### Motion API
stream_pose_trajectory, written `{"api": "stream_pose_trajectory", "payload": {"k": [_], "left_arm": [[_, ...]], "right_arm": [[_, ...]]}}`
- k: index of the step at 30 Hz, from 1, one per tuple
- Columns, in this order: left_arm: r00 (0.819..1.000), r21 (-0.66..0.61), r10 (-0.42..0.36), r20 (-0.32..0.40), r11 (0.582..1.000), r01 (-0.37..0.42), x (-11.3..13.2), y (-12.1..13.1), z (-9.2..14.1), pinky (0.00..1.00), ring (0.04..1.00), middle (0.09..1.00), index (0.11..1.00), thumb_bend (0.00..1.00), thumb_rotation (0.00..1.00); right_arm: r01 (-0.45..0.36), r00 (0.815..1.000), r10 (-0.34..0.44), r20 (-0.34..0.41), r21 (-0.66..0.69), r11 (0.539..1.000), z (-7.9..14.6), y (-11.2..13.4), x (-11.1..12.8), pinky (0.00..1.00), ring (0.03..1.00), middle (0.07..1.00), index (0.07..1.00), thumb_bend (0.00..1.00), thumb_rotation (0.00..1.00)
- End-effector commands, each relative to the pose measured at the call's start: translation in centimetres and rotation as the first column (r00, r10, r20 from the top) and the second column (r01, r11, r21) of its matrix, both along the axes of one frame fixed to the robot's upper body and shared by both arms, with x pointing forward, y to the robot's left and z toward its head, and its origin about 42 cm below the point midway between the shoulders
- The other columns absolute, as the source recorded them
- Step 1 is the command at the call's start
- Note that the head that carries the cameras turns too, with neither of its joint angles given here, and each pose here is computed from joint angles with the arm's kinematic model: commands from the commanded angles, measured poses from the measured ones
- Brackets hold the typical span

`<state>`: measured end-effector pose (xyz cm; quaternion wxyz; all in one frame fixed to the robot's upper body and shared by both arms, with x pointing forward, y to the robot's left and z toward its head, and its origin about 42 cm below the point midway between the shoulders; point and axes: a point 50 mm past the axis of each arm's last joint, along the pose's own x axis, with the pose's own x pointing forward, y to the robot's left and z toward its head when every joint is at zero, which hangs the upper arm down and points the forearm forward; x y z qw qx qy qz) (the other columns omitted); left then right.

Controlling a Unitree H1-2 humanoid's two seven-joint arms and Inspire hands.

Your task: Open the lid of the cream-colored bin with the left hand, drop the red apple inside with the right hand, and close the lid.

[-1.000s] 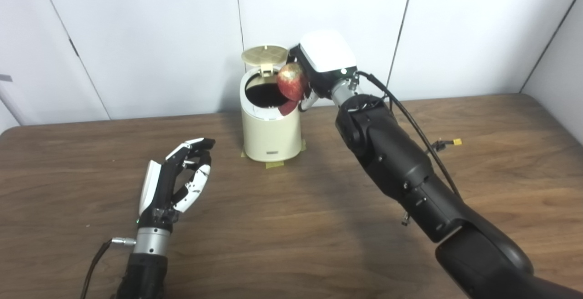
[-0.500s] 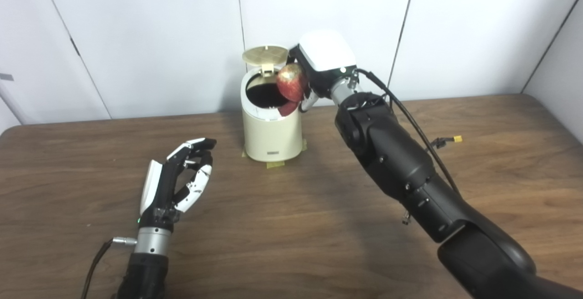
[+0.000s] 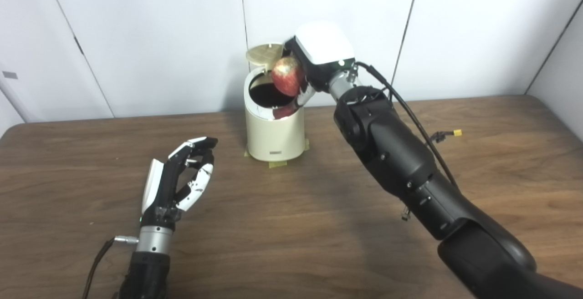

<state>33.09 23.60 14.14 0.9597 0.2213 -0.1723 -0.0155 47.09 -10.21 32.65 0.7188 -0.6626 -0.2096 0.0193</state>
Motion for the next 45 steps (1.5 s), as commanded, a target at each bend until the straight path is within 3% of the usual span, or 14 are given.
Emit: {"api": "stream_pose_trajectory", "payload": {"k": [1,24,45], "left_arm": [[0.999,-0.018,-0.007,0.046,1.000,0.008,0.41,-0.48,0.79,0.59,0.723,0.749,0.729,0.29,0.59],[0.999,-0.003,-0.008,0.049,1.000,0.008,0.36,-0.48,0.87,0.58,0.715,0.743,0.726,0.28,0.58],[0.999,0.001,-0.010,0.051,1.000,0.010,0.31,-0.38,0.92,0.57,0.712,0.742,0.723,0.28,0.59]], "right_arm": [[-0.018,0.995,0.016,0.097,0.019,1.000,3.87,0.35,-0.05,0.34,0.469,0.545,0.484,0.52,0.14],[0.004,0.998,-0.002,0.058,-0.026,1.000,3.58,0.24,-0.23,0.25,0.356,0.459,0.480,0.52,0.14],[-0.017,0.997,0.017,0.081,0.000,1.000,3.12,0.09,-0.29,0.26,0.369,0.428,0.476,0.52,0.15]]}}
